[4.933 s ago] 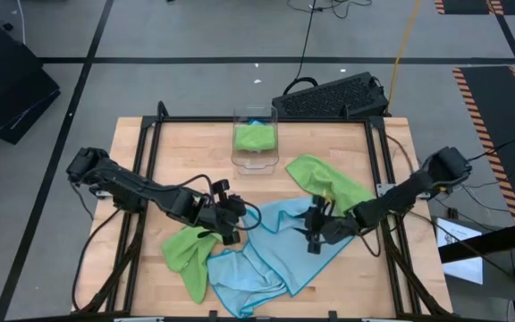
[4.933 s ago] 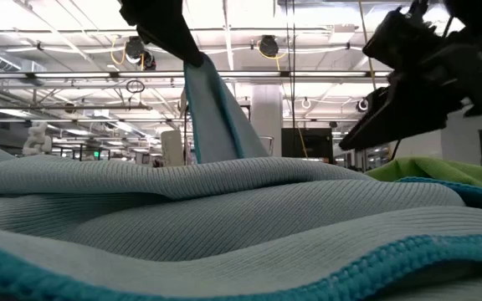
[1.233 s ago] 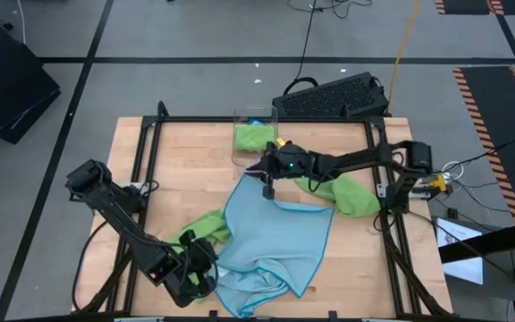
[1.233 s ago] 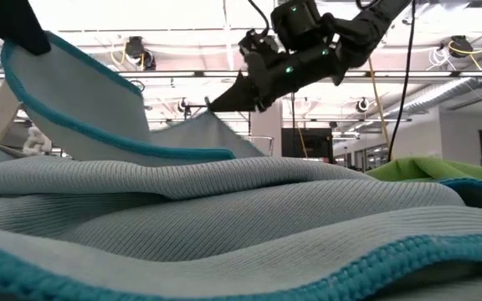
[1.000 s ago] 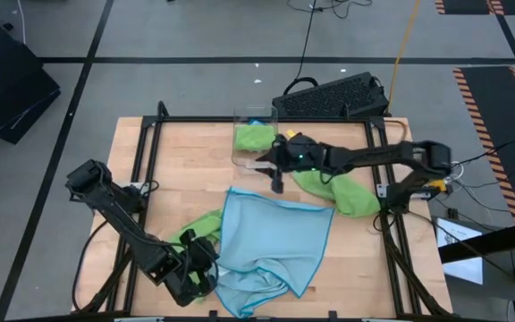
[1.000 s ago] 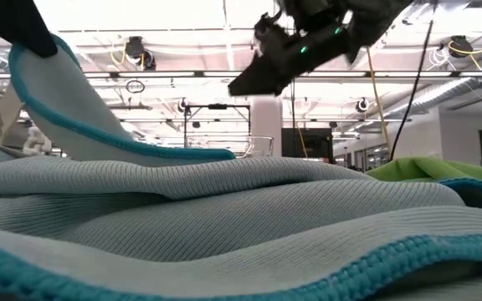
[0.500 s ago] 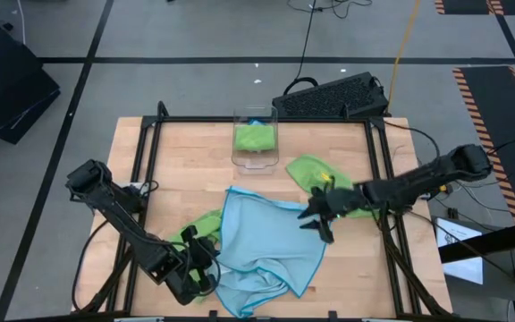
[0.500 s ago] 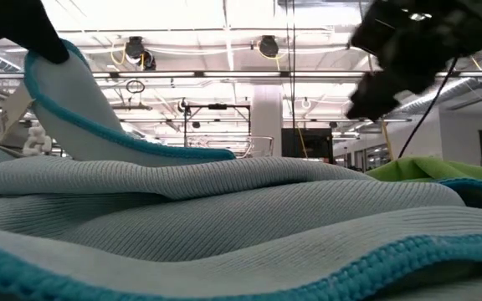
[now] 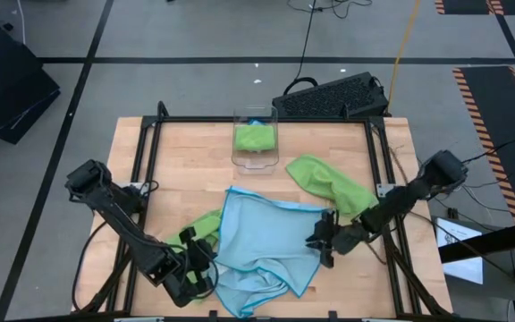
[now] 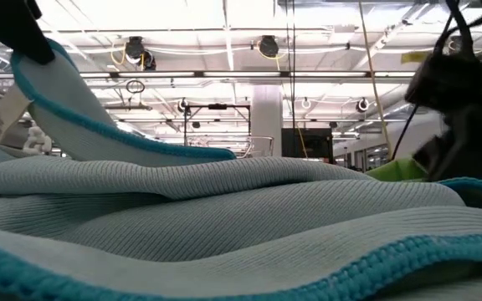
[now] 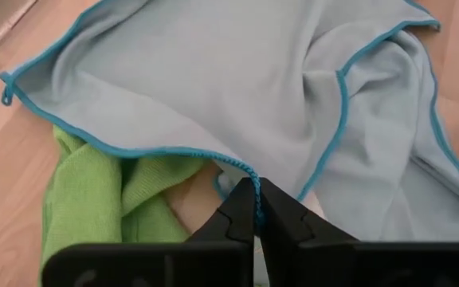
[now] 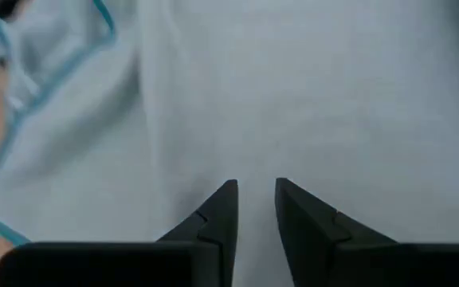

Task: Fold microfiber towels
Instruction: Fold the right blue towel

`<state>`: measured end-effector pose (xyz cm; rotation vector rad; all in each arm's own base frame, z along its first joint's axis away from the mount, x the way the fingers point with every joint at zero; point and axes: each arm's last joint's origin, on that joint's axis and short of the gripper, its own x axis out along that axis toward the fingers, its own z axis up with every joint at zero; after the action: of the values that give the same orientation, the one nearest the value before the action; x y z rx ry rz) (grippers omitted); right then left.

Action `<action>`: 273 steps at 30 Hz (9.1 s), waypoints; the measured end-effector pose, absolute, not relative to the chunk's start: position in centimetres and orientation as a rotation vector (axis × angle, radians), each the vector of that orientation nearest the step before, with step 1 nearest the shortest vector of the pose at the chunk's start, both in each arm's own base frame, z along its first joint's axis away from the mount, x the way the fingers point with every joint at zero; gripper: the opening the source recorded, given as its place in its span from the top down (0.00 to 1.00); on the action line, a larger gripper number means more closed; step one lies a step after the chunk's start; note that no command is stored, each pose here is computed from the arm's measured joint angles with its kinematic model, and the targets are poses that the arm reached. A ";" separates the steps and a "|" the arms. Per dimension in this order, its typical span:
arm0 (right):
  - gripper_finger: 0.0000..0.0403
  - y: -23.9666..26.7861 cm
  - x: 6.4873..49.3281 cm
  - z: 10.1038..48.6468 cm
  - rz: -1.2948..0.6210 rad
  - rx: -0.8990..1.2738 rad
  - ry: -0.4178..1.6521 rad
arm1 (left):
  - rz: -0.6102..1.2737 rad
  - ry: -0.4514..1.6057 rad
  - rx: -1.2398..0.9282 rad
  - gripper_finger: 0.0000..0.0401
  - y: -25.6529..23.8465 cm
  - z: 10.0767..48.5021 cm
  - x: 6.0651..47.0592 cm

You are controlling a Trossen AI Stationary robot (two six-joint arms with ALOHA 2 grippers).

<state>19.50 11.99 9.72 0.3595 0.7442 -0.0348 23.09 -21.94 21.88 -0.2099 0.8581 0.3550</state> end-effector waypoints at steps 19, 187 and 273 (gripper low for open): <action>0.85 7.8 22.6 13.3 -0.195 0.241 0.666 | 0.372 0.883 -0.165 0.99 -21.5 21.8 22.9; 1.00 -3.0 45.6 21.2 0.298 -0.673 1.179 | 0.471 0.941 -0.115 0.97 -20.2 21.5 22.6; 0.90 -0.1 26.9 11.9 0.145 -0.376 1.017 | 0.175 0.647 -0.322 0.97 -19.0 16.1 25.6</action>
<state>26.86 -0.09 11.90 -0.3765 1.0175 0.1448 25.60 -18.99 16.13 -0.3219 0.6468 0.1748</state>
